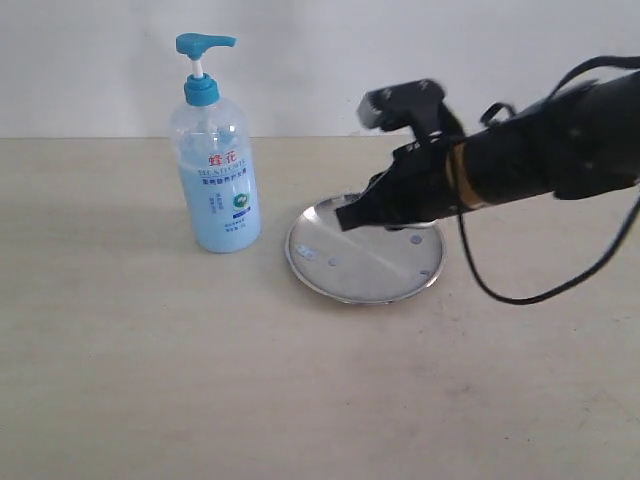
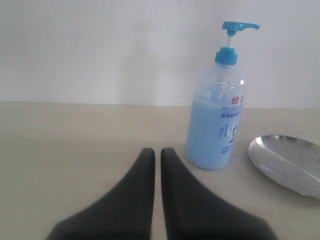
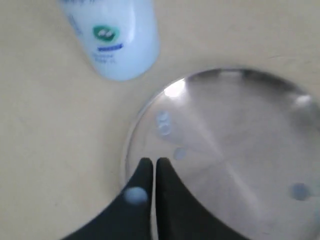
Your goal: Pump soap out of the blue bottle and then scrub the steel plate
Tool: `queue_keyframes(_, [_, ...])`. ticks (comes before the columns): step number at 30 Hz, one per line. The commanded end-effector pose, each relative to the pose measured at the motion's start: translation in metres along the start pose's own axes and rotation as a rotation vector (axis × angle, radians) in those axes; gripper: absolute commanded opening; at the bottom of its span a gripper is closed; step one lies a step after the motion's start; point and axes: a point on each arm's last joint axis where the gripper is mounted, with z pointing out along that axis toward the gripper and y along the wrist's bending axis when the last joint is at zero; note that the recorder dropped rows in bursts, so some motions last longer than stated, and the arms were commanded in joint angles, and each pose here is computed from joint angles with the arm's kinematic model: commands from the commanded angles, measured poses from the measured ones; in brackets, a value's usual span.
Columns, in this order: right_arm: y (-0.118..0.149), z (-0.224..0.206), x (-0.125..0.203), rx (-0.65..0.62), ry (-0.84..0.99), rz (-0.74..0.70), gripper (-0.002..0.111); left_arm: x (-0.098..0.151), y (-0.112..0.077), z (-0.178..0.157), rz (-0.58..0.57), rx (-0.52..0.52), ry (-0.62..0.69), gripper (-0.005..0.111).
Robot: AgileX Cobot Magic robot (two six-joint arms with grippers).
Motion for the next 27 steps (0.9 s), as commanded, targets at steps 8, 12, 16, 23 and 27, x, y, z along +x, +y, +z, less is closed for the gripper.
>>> queue_keyframes(8, [0.049, -0.226, 0.009, 0.270, -0.583, -0.051, 0.000, 0.000, 0.000, 0.000, -0.010, 0.003, -0.011, 0.004])
queue_keyframes(12, [0.060, -0.280, 0.033, 0.350, -0.794, -0.016, 0.000, 0.000, 0.000, 0.000, -0.010, 0.003, -0.011, 0.004])
queue_keyframes(16, [0.072, -0.309, 0.057, 0.323, -0.927, -0.011, 0.000, 0.000, 0.000, 0.000, -0.010, 0.003, -0.011, 0.004])
queue_keyframes(23, [0.081, -0.303, 0.103, 0.278, -0.943, -0.093, 0.000, 0.000, 0.000, 0.000, -0.010, 0.003, -0.011, 0.004])
queue_keyframes(27, [0.082, -0.296, 0.117, 0.252, -0.930, -0.107, 0.000, 0.000, 0.000, 0.000, -0.010, 0.003, -0.011, 0.004])
